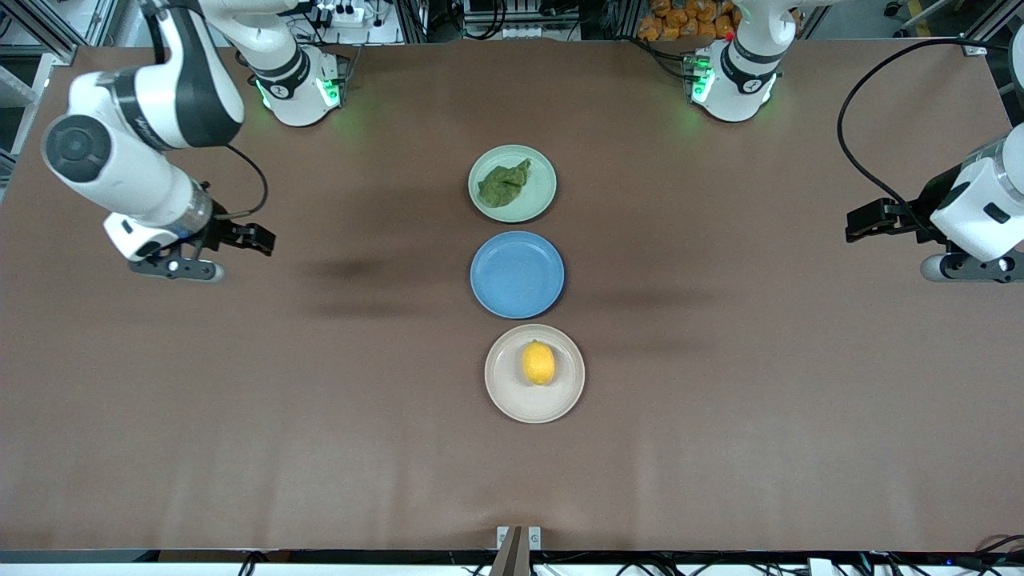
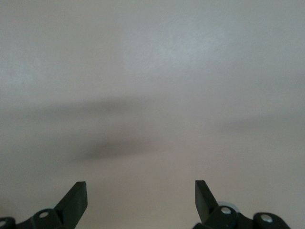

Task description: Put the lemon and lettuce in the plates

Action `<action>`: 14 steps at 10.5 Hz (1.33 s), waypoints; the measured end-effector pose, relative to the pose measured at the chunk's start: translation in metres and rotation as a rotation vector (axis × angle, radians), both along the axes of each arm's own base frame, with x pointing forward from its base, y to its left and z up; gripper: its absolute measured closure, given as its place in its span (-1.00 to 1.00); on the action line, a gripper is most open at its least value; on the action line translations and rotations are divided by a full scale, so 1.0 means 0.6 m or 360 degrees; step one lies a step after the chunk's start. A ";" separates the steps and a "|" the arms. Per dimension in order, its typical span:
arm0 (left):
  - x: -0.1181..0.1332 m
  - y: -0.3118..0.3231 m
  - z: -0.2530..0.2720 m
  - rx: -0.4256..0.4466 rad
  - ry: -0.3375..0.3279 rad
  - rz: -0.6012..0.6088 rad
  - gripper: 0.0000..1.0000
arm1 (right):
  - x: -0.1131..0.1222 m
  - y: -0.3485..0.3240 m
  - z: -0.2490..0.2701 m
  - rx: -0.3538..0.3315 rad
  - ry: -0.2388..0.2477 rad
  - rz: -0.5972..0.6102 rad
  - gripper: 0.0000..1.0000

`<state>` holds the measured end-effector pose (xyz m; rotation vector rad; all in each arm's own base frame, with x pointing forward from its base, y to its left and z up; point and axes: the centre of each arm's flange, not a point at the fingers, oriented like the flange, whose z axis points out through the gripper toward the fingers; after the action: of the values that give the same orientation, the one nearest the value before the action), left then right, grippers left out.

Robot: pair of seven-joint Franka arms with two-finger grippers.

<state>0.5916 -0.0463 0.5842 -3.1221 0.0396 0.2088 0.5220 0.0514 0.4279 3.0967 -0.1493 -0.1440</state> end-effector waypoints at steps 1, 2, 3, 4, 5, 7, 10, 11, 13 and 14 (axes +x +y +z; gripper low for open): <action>0.001 0.000 -0.002 0.0000 0.0002 0.0001 -1.00 | 0.006 -0.020 0.033 0.0002 -0.0010 -0.0003 -1.00; 0.001 0.001 -0.003 0.0000 0.0003 0.0002 -1.00 | 0.013 -0.034 0.067 0.0004 -0.0031 -0.0013 -1.00; 0.002 0.002 -0.003 0.0000 0.0003 0.0004 -1.00 | 0.022 -0.043 0.100 0.0008 -0.0066 -0.0010 -1.00; 0.002 0.003 -0.003 0.0000 0.0003 0.0005 -1.00 | 0.030 -0.046 0.134 0.0012 -0.0106 0.0016 -1.00; 0.002 0.003 -0.003 0.0000 0.0002 0.0005 -1.00 | 0.036 -0.047 0.169 0.0015 -0.0144 0.0050 -1.00; 0.002 0.002 -0.004 0.0001 0.0003 0.0010 -1.00 | 0.040 -0.049 0.231 0.0019 -0.0188 0.0121 -1.00; 0.005 -0.001 -0.008 0.0004 -0.0004 0.0044 -1.00 | 0.027 -0.062 0.314 0.0022 -0.0156 0.0202 -1.00; 0.006 -0.002 -0.008 0.0005 -0.0008 0.0054 -1.00 | 0.020 -0.065 0.341 0.0025 -0.0144 0.0222 -1.00; 0.006 -0.005 -0.008 0.0004 -0.0014 0.0052 -1.00 | 0.008 -0.060 0.376 0.0071 -0.0120 0.0238 -1.00; 0.006 -0.007 -0.007 0.0004 -0.0015 0.0050 -1.00 | 0.004 -0.056 0.382 0.0101 -0.0109 0.0239 -1.00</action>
<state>0.5954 -0.0502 0.5798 -3.1229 -0.0101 0.1939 0.5245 0.0177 0.6569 3.1622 0.0876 -0.0389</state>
